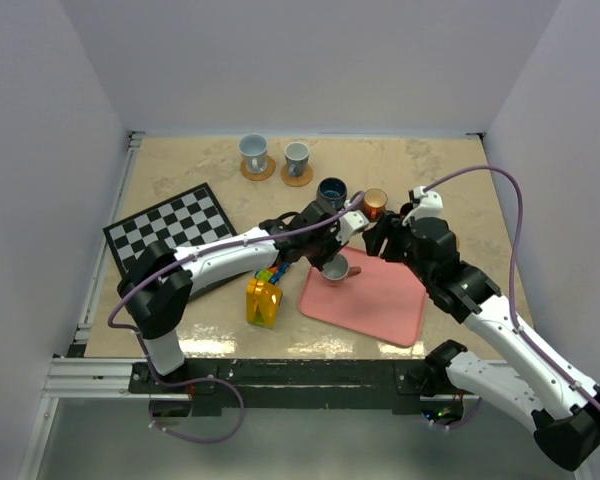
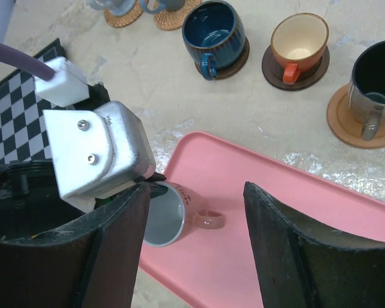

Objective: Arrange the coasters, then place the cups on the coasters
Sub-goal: Place the cup on the tray.

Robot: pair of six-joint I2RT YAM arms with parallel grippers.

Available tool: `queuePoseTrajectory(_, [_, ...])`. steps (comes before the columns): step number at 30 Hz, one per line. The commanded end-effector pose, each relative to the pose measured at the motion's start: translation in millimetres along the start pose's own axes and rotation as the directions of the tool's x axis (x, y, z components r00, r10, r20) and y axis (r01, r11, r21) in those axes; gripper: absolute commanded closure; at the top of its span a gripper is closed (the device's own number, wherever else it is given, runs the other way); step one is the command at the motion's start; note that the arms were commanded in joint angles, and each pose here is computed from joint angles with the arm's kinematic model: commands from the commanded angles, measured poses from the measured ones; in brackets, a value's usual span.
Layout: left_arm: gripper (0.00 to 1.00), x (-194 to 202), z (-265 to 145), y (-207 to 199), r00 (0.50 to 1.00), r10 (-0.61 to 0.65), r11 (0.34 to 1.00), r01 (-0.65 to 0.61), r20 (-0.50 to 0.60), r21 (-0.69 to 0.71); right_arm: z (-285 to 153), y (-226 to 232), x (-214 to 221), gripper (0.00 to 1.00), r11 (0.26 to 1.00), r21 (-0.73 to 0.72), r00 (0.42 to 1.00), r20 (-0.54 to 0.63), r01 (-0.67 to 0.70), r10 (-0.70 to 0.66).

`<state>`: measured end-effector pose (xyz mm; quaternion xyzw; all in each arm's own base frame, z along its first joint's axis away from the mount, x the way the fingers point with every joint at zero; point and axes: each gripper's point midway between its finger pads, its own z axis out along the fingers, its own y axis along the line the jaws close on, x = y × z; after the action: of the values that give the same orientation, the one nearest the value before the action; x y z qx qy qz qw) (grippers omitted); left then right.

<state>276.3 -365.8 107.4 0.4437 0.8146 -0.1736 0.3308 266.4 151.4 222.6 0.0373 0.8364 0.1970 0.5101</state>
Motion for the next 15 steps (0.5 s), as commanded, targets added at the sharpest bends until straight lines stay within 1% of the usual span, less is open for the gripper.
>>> queuePoseTrajectory(1, [0.94, -15, 2, 5, 0.996, 0.063, 0.998, -0.061, 0.058, -0.035, -7, -4, -12, 0.34, 0.998, 0.021, 0.997, 0.061, -0.053, 0.052])
queuePoseTrajectory(7, [0.78, -8, 6, -1, 0.998, 0.042, 0.999, -0.042, 0.036, -0.014, -6, -5, -11, 0.33, 0.998, 0.028, 0.997, 0.055, -0.055, 0.053])
queuePoseTrajectory(9, [0.70, -8, 6, -2, 0.999, 0.022, 1.000, -0.022, 0.035, -0.010, -6, -5, -12, 0.33, 0.998, 0.029, 0.997, 0.059, -0.056, 0.054])
queuePoseTrajectory(11, [0.63, -11, 3, -1, 0.999, -0.002, 1.000, 0.003, 0.036, -0.021, -6, -4, -13, 0.33, 0.998, 0.026, 0.997, 0.062, -0.056, 0.055])
queuePoseTrajectory(13, [0.54, -15, 1, -1, 0.997, -0.068, 0.997, 0.069, 0.047, -0.034, -6, -5, -14, 0.32, 0.998, 0.029, 0.996, 0.068, -0.058, 0.056])
queuePoseTrajectory(15, [0.49, -20, -5, 4, 0.991, -0.118, 0.990, 0.123, 0.062, -0.069, -7, -4, -15, 0.32, 0.998, 0.027, 0.996, 0.072, -0.059, 0.057])
